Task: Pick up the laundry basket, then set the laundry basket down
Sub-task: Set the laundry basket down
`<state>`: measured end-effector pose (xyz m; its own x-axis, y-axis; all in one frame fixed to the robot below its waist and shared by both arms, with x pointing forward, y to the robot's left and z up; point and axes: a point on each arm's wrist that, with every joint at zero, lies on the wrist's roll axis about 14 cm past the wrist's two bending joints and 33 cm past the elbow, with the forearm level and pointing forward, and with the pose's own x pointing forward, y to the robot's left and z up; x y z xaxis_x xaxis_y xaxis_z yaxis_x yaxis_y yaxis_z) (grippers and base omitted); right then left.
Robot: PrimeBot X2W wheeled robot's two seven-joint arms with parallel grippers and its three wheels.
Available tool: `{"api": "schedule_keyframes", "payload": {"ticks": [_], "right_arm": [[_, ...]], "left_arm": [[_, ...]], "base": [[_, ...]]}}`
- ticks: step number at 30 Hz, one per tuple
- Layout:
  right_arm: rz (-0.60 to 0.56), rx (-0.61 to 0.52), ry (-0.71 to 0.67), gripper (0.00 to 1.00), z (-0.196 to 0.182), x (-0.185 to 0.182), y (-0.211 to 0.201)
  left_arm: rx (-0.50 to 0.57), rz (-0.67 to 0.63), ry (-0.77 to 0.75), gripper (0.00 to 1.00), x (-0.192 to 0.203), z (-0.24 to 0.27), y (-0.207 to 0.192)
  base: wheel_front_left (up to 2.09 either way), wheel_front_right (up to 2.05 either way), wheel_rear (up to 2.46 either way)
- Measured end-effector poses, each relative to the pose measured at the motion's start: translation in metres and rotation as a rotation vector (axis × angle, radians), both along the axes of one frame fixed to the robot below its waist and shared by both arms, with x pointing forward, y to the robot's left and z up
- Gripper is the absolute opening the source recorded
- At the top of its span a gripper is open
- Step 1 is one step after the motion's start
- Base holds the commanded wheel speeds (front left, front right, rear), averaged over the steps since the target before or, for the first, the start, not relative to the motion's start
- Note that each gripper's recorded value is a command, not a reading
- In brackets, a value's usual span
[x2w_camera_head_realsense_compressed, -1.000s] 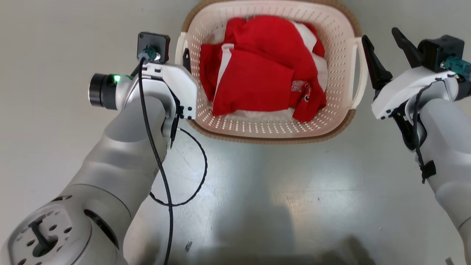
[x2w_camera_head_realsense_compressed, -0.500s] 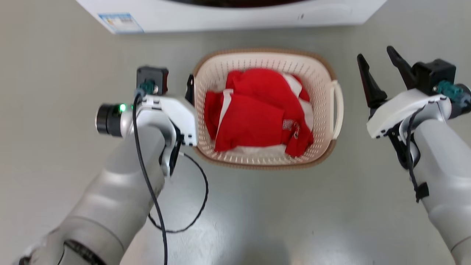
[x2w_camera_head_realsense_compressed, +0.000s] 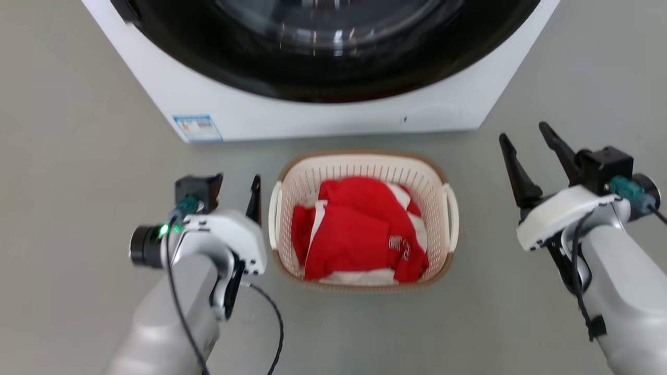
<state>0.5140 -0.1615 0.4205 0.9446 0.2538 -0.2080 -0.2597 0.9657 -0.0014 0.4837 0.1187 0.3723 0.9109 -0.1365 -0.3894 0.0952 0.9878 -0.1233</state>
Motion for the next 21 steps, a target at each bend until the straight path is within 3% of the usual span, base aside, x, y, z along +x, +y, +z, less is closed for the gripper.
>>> {"api": "schedule_keyframes", "payload": {"ticks": [9,21], "right_arm": [[-0.035,-0.011,-0.108,1.00,0.044,-0.039,-0.019],[-0.096,0.026,-0.171,1.00,0.066,-0.098,-0.032]], "left_arm": [[-0.022,0.058,-0.066,1.00,-0.041,0.024,0.024],[-0.036,0.130,-0.169,1.00,-0.093,0.052,0.050]], "base": [[0.00,0.00,0.00],[0.00,0.00,0.00]]}}
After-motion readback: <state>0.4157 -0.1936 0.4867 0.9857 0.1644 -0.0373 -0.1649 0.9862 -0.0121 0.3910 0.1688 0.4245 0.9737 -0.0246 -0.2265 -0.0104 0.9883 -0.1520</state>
